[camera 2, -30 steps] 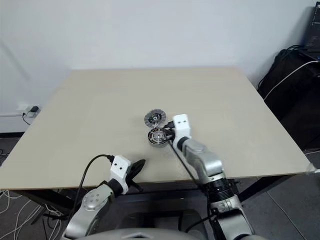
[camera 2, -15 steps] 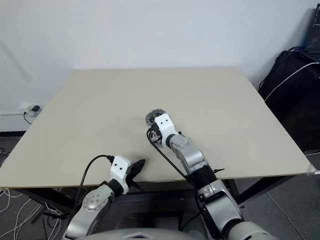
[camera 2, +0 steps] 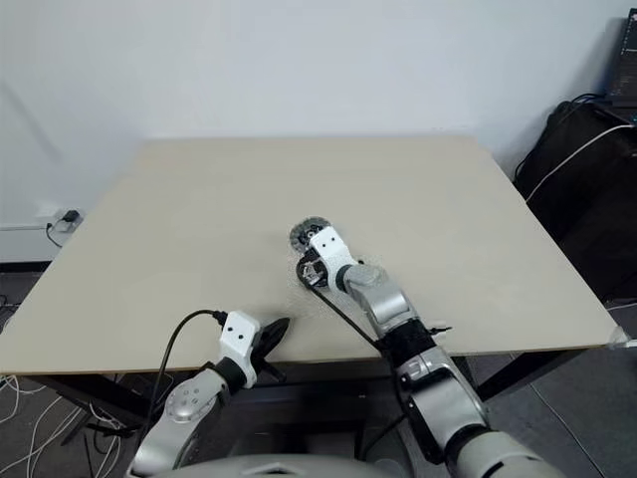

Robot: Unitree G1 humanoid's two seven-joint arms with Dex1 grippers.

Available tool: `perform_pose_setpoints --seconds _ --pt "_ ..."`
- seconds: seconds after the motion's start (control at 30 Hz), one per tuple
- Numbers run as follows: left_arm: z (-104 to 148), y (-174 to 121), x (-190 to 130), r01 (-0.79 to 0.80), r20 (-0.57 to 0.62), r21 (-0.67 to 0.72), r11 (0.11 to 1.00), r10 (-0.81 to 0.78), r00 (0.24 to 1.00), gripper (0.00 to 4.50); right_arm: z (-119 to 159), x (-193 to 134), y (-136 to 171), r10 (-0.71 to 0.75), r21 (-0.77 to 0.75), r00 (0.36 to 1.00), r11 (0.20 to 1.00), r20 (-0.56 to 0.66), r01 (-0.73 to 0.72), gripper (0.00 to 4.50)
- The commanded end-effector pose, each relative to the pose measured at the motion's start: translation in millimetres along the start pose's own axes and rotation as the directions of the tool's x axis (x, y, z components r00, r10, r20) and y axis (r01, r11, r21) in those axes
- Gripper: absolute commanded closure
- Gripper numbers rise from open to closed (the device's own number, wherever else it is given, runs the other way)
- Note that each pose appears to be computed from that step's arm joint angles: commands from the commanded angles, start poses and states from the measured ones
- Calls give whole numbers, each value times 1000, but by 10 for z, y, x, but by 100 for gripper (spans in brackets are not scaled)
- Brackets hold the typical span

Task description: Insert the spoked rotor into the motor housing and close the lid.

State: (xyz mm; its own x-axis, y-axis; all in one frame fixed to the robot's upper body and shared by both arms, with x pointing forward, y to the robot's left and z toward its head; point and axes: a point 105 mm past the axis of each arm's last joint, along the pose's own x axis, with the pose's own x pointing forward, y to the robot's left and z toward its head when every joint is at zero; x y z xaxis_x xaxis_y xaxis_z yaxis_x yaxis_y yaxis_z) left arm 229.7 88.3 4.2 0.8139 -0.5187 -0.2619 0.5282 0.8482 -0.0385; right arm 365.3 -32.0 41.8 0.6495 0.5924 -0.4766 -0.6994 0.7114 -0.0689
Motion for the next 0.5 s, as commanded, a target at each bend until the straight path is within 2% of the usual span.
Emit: perform_pose_setpoints --seconds 0.03,0.13,0.23,0.33,0.5 --pt "107 -16 42 8 50 12 1000 -8 999 450 388 -101 51 95 -192 993 978 64 -81 410" --pt "109 -24 61 13 52 10 1000 -14 999 450 409 -144 50 150 -301 989 943 9 -140 322" --pt "115 -38 84 19 57 8 1000 -19 998 450 320 -166 23 178 -483 974 847 -139 -224 226" --pt "119 -44 98 18 61 5 1000 -18 998 450 270 -180 13 196 -582 948 752 -252 -310 226" --pt "107 -41 95 2 67 -5 1000 -2 998 450 194 -182 55 236 -625 888 640 -394 -447 226"
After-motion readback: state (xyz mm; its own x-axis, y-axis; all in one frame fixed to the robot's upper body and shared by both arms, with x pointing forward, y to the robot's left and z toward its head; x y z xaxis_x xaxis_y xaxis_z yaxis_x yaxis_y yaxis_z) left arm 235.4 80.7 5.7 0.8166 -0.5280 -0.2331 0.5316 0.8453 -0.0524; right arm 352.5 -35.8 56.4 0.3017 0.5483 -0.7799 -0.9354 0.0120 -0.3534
